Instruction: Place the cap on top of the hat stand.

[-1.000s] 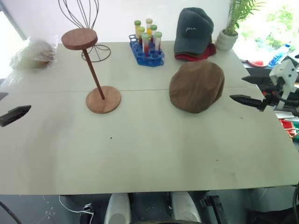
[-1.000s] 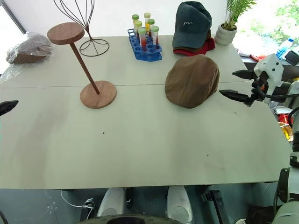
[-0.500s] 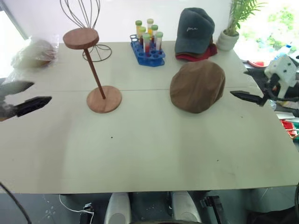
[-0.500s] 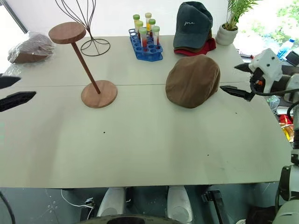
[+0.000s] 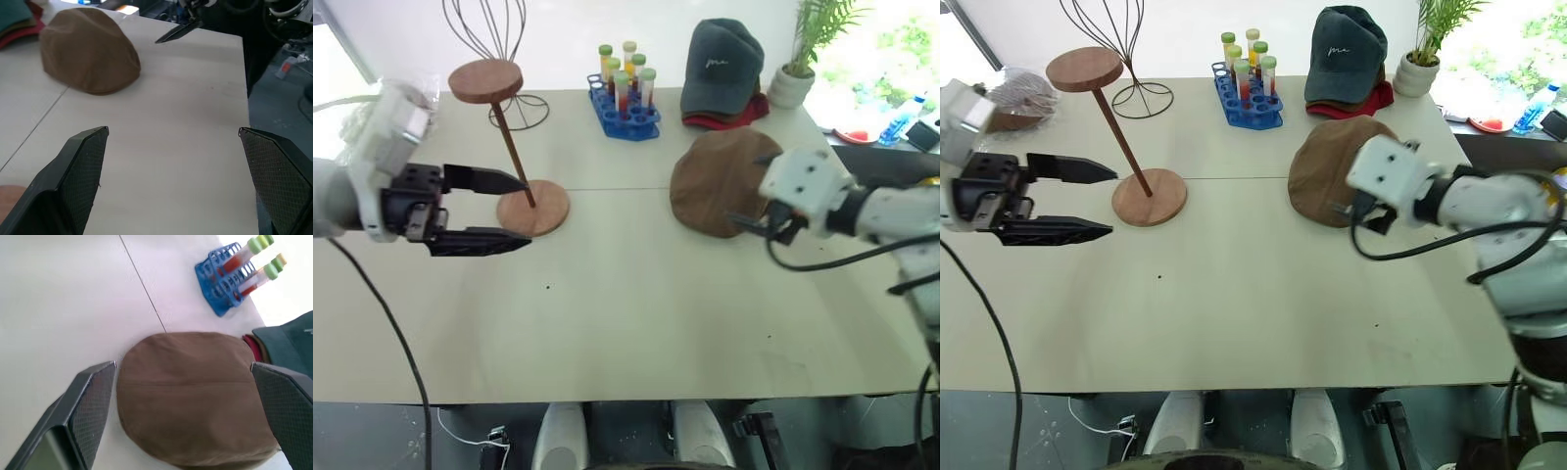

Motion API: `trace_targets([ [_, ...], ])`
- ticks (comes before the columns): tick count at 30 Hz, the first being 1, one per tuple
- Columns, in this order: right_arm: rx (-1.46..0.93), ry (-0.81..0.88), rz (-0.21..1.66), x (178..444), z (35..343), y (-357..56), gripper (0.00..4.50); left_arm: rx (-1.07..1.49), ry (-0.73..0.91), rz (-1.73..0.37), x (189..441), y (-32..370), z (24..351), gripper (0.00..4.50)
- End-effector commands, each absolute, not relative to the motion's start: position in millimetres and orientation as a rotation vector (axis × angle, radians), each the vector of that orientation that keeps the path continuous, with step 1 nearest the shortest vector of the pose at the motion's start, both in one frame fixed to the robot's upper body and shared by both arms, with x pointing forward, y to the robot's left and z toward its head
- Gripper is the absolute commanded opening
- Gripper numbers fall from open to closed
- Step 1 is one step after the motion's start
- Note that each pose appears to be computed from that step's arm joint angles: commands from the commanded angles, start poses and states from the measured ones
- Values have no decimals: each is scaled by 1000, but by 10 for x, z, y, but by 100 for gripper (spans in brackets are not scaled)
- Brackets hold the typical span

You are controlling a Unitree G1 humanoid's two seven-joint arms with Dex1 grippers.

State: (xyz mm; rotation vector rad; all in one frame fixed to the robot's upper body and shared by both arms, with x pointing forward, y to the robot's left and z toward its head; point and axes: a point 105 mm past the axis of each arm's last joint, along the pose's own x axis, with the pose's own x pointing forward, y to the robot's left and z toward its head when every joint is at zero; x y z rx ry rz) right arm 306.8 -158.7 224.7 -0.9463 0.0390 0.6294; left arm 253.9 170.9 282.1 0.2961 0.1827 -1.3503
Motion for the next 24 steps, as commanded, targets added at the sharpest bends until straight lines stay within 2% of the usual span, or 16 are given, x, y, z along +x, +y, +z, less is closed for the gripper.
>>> trace_targets([
  [1, -1019, 8, 563, 3041, 2137, -1530, 450, 323, 159, -1386, 2581, 1654, 2889, 447],
  [8, -1246, 61, 495, 3182, 1474, -1600, 450, 335, 164, -1436, 2665, 1587, 2893, 447],
  [14, -1322, 38, 390, 3425, 1220, -1638, 450, 346, 150, -1444, 2697, 1545, 2922, 447],
  [19, -1297, 25, 331, 3652, 1097, -1583, 450, 346, 144, -1444, 2693, 1538, 2946, 447],
  [24, -1336, 3, 241, 3937, 1085, -1632, 450, 343, 132, -1439, 2687, 1531, 2938, 447],
])
